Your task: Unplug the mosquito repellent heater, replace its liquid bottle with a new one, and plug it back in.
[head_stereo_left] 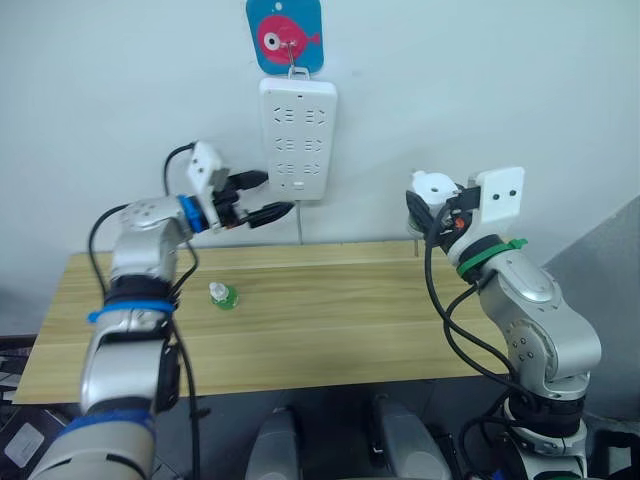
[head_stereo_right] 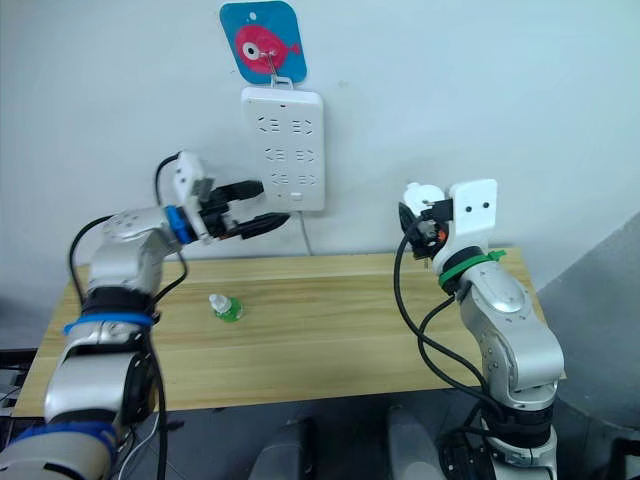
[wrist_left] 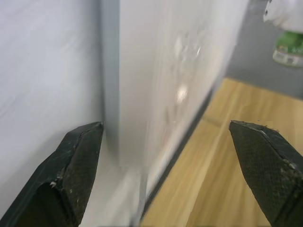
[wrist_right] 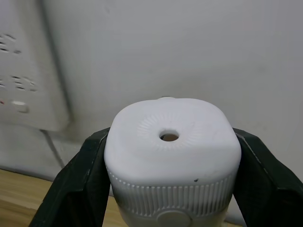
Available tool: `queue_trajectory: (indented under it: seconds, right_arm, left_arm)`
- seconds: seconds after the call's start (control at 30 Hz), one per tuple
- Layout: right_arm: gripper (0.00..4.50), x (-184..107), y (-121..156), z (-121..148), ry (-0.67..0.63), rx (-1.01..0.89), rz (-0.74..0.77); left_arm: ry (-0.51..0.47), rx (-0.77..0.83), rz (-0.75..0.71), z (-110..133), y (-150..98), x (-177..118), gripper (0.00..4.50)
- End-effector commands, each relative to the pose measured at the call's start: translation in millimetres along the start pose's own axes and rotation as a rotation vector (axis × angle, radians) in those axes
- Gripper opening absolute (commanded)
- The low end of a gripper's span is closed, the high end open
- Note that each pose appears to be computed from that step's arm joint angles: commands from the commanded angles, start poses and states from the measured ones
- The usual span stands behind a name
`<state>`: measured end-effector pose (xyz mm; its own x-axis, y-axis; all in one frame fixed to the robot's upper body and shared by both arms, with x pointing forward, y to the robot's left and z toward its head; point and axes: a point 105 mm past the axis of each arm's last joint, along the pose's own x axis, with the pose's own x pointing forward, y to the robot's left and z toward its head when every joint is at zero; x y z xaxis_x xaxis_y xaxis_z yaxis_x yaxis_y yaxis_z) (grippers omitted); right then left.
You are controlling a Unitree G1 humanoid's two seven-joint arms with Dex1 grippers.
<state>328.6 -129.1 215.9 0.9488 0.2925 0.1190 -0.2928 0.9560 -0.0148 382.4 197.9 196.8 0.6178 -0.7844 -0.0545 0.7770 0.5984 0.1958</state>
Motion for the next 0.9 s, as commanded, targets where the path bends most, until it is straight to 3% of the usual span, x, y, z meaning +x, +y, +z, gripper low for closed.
queue_trajectory:
  seconds: [0.03, 0.3, 0.47, 0.57, 0.9]
  right_arm:
    - [3.02, -2, -2, 12, -0.068, 0.009, 0.015]
    - [3.02, -3, -11, 6, -0.048, 0.118, -0.013]
    - [3.02, -8, -23, -6, -0.013, 0.610, -0.077]
    - [3.02, -12, -23, -8, -0.013, 0.841, -0.077]
    - [3.02, -27, -17, -4, 0.010, 1.080, 0.002]
  left_arm:
    - [-0.050, 0.038, -0.024, 23, -21, -9, 4.48]
    - [-0.108, 0.116, -0.125, 31, -85, 5, 4.48]
    - [-0.217, 0.220, -0.229, 31, -135, 35, 4.48]
    - [-0.298, 0.238, -0.244, 36, -149, 53, 4.48]
    - [-0.425, 0.168, -0.260, 32, -174, 97, 4.48]
